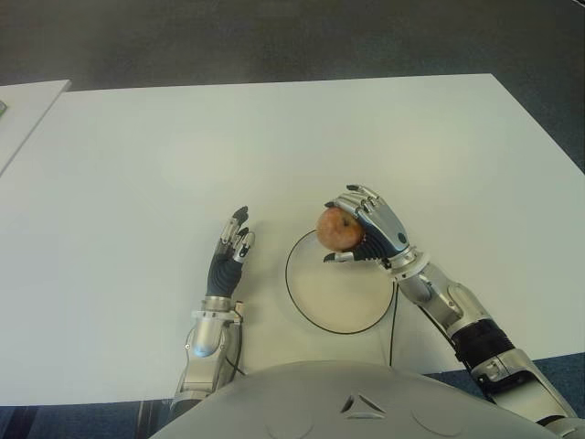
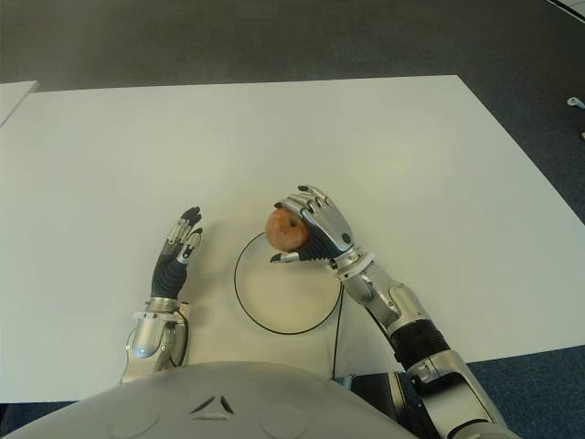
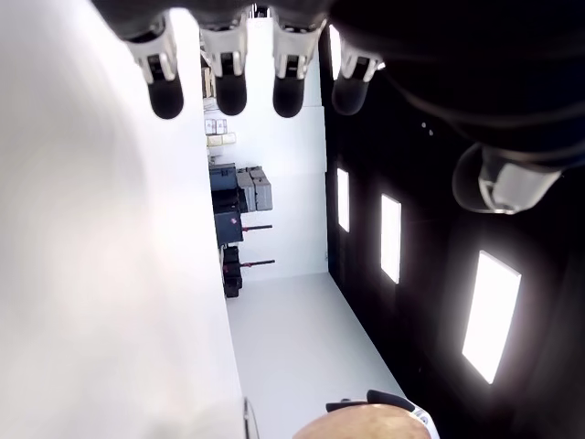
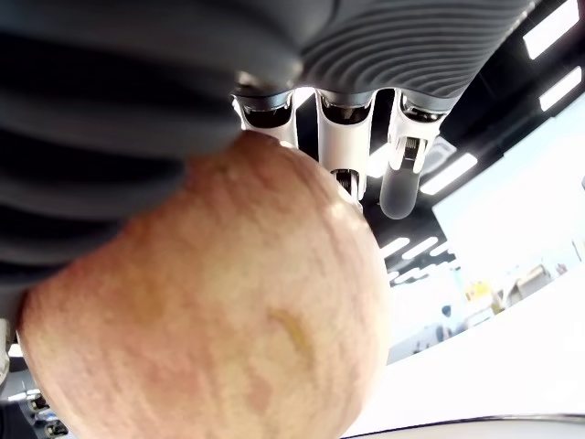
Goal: Put the apples into the plate.
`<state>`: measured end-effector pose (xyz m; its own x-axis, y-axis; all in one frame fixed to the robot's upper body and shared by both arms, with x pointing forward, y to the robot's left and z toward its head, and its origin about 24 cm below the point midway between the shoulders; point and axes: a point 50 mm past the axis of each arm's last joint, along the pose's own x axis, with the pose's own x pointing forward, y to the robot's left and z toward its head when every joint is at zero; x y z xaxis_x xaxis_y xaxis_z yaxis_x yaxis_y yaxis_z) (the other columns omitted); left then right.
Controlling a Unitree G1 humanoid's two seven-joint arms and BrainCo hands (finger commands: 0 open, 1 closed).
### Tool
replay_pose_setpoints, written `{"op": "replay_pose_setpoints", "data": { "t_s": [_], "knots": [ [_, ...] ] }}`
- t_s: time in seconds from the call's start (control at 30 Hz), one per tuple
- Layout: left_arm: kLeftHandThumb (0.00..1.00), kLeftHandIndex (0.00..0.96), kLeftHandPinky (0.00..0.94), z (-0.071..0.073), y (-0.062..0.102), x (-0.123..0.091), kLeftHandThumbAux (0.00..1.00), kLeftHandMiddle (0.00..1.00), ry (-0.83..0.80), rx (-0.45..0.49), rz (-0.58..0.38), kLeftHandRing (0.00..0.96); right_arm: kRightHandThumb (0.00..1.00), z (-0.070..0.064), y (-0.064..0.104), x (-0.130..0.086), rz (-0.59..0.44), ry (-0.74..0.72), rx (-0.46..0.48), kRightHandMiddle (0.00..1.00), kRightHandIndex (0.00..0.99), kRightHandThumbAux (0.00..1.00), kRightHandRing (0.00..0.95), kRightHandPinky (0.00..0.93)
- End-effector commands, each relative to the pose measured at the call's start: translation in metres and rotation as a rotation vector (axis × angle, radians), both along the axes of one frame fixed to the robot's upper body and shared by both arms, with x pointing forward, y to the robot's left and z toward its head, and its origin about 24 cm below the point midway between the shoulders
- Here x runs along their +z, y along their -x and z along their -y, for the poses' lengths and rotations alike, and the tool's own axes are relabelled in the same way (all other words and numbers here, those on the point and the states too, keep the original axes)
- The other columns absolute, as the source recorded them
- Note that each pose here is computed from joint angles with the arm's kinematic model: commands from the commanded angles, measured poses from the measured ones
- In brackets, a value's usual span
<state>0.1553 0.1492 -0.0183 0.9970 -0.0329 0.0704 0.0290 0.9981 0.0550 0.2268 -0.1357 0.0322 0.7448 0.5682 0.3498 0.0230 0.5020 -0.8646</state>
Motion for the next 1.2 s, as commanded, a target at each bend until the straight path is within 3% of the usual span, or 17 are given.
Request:
{"op": "replay_pose_setpoints", "data": {
  "t_s": [0.03,0.27,0.43,0.7,1.2],
  "knots": [
    [0.0,0.0,0.0,0.001,-0.001,-0.006,0.314,0.0,0.007,0.013,-0.032,0.0,0.192,0.001,-0.005,0.003,0.022,0.007,-0.001,0.229,0.25,0.482,0.151,0.079],
    [0.0,0.0,0.0,0.003,-0.003,-0.008,0.317,0.0,0.011,0.018,-0.04,0.0,0.168,0.001,-0.006,0.002,0.057,0.016,-0.016,0.09,0.084,0.405,0.025,0.006],
    [0.0,0.0,0.0,0.003,-0.005,-0.009,0.321,0.0,0.015,0.02,-0.046,0.0,0.173,0.0,-0.008,0.001,0.049,0.035,-0.024,0.017,0.015,0.328,0.004,0.0],
    [0.0,0.0,0.0,0.003,-0.008,-0.011,0.318,0.0,0.024,0.016,-0.056,0.0,0.2,-0.002,-0.011,0.001,0.011,0.028,-0.036,0.0,0.0,0.219,0.0,0.0],
    [0.0,0.0,0.0,0.002,-0.014,-0.014,0.304,0.0,0.022,0.02,-0.067,0.0,0.215,-0.004,-0.019,0.002,0.004,0.028,-0.051,0.0,0.0,0.186,0.0,0.0]
  ]
}}
